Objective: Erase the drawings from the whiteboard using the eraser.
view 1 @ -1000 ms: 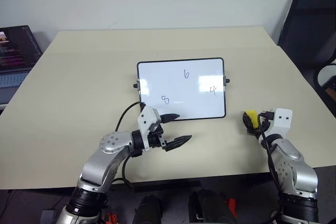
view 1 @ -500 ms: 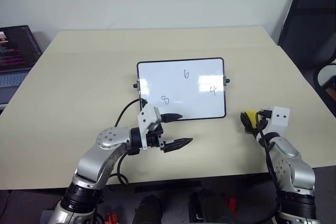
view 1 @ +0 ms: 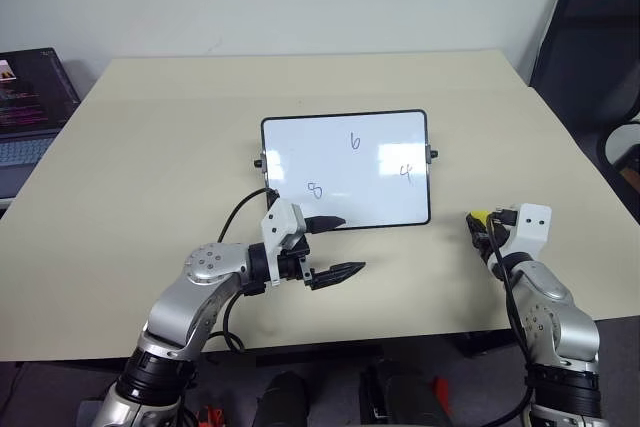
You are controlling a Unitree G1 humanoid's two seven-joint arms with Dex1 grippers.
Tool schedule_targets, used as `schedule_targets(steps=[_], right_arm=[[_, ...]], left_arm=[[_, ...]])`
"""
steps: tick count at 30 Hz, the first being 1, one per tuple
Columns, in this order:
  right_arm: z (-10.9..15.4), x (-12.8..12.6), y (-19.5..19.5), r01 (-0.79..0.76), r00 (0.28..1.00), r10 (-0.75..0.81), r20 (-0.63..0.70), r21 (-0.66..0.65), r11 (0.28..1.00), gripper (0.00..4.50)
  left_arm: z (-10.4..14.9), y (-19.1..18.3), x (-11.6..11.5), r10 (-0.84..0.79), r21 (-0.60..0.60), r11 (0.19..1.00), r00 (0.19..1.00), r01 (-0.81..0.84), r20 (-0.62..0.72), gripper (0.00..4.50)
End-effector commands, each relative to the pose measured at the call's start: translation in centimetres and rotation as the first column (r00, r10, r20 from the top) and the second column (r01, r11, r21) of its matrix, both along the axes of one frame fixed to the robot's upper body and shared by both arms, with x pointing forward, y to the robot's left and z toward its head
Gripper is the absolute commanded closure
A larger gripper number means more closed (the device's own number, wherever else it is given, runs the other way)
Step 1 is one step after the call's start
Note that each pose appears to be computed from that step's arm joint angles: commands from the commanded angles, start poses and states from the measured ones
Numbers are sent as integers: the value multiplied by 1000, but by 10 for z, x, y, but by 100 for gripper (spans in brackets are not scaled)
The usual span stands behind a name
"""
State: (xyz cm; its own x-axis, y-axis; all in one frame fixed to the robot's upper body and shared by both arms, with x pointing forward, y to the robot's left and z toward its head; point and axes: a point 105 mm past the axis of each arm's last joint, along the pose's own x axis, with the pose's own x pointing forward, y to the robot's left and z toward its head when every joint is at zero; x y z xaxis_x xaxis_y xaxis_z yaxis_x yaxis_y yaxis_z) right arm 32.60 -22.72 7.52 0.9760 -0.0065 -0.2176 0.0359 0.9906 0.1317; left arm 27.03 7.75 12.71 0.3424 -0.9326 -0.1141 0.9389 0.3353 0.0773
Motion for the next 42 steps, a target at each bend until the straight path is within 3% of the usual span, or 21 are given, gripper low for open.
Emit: schedule_targets(steps=[1,7,13,18,26,33,42], right_arm=[[12,2,0,-1,999,0,50,9,1000,322],[14,1,1,-1,998,2,55,-12,1000,322],[32,2,15,-88,984,118,134,-206,975,322],[43,5,29,-97,970,141,199,-214,972,322],[68,14,52,-132,938,198,286,-235,963,322],[100,34,85,-187,885,272,378,-246,951,322],[106,48,114,-248,851,322,415,-221,943,322]], left_arm=[[9,-2,1,-4,-12,1000,999,5,44,0],[10,-2,3,5,-13,1000,999,-5,47,0],[0,3,23,166,45,984,981,-171,104,0],[-10,2,40,294,67,950,944,-306,148,0],[-13,-19,38,268,47,959,950,-279,160,0],[-2,-12,56,327,24,939,913,-343,245,0],[4,-21,57,301,-6,949,901,-315,313,0]])
